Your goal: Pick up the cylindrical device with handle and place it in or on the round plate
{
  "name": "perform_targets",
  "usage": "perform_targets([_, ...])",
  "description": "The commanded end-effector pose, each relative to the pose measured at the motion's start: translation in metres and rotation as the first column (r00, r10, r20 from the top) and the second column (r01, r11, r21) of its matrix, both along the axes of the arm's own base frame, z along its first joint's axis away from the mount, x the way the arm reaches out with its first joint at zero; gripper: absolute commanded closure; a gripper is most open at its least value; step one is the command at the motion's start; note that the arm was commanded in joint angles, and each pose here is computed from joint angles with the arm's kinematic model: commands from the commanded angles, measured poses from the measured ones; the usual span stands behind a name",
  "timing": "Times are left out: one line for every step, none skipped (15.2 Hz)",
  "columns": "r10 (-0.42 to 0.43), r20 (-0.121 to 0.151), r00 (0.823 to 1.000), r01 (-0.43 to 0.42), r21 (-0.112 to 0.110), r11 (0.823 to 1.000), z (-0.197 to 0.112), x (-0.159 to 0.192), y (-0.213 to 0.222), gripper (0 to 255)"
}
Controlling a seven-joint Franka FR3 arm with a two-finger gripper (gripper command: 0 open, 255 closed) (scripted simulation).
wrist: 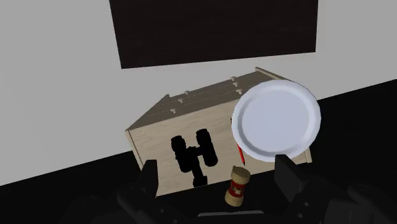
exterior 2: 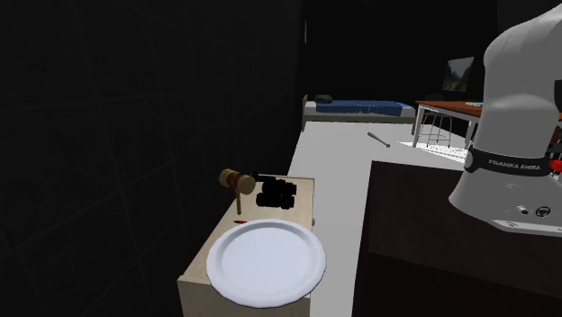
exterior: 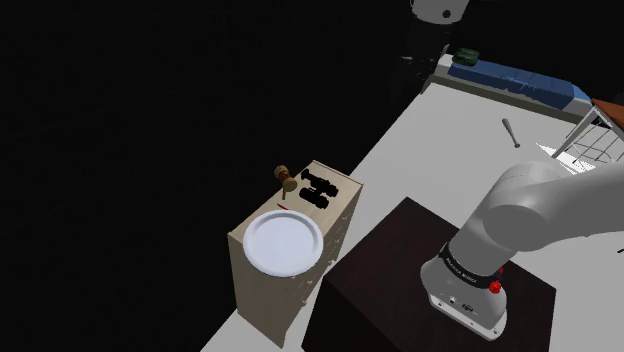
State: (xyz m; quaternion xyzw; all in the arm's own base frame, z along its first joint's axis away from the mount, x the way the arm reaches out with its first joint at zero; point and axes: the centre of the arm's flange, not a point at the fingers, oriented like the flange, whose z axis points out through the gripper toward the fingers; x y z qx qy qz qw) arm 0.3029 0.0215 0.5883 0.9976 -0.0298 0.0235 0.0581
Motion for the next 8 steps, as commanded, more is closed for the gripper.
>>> perform_targets([0.000, 0.000, 1.000, 0.000, 0.000, 1.000, 0.000, 0.000, 0.000, 0])
perform_targets([-0.005, 0.001, 1.000, 0.005, 0.003, 1.000, -0.010, 0.008, 0.001, 0])
perform_targets([-0.010, 0.001, 1.000, 0.010, 0.006, 1.000, -0.021, 0.016, 0.002, 0])
perform_targets([-0.015, 0.002, 1.000, 0.015, 0.009, 1.000, -0.031, 0.024, 0.002, 0])
perform_targets([-0.020, 0.002, 1.000, 0.020, 0.012, 1.000, -0.041, 0.032, 0.003, 0])
perform_targets([-0.025, 0.003, 1.000, 0.025, 0.015, 1.000, -0.052, 0.040, 0.004, 0])
perform_targets([-0.031, 0.004, 1.000, 0.031, 0.018, 0.999, -0.062, 0.048, 0.004, 0])
perform_targets([-0.036, 0.004, 0.999, 0.036, 0.021, 0.999, -0.072, 0.056, 0.005, 0])
